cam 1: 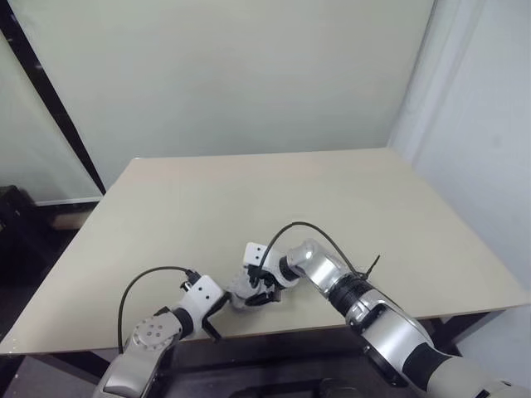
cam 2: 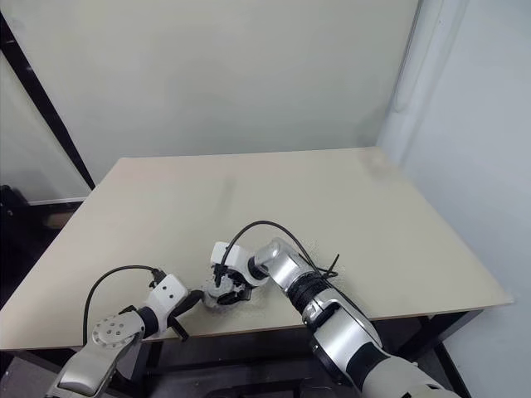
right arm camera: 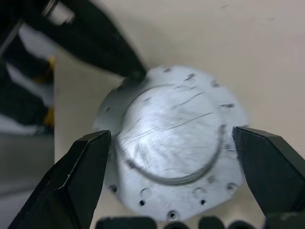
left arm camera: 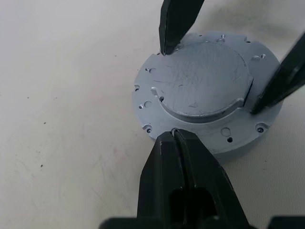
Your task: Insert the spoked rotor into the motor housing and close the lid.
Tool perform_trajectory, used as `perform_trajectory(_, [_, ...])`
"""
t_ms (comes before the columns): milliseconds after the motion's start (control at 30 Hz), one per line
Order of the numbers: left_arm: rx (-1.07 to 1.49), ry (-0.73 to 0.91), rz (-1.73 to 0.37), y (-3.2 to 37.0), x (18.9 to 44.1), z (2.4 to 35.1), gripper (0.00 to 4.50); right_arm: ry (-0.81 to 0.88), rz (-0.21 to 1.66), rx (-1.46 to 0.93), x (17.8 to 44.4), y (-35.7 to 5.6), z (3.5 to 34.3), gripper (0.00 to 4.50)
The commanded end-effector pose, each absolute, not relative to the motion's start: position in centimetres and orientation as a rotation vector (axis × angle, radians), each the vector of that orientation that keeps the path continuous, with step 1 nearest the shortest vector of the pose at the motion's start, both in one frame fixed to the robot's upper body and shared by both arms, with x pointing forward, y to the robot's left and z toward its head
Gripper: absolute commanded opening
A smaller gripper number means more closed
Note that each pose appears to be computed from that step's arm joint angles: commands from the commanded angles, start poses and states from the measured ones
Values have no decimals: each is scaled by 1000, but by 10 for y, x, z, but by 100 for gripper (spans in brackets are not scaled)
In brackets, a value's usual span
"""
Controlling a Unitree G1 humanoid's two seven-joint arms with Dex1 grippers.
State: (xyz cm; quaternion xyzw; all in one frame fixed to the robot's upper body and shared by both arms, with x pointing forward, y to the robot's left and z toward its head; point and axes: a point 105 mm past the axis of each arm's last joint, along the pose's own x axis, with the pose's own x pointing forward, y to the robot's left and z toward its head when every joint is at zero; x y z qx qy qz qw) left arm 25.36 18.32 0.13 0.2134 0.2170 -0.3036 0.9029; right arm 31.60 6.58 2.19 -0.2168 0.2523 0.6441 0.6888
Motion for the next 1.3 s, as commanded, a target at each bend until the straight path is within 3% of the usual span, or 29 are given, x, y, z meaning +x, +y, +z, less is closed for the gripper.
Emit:
perform_trajectory(33, [462,495,-619,188,252,-7,0,516,1457,-370,322,73,46,448])
perform_trajectory(300, [466,496,-617,188,255,-8,0,649,1386,-134,337,46,59,448])
perform_trajectory(467, [465,493,-624,186,256,-9,0,827,1189,23,349,18,46,448])
perform_trajectory(600, [464,489,-627,186,257,-9,0,992,1098,180,341,3,28,448])
perform_trajectory(967, [464,481,-626,188,255,-5,0,1133,1018,628,321,25,21,448])
perform_trajectory(1300, [464,482,-618,191,254,-3,0,1147,954,823,314,43,13,448])
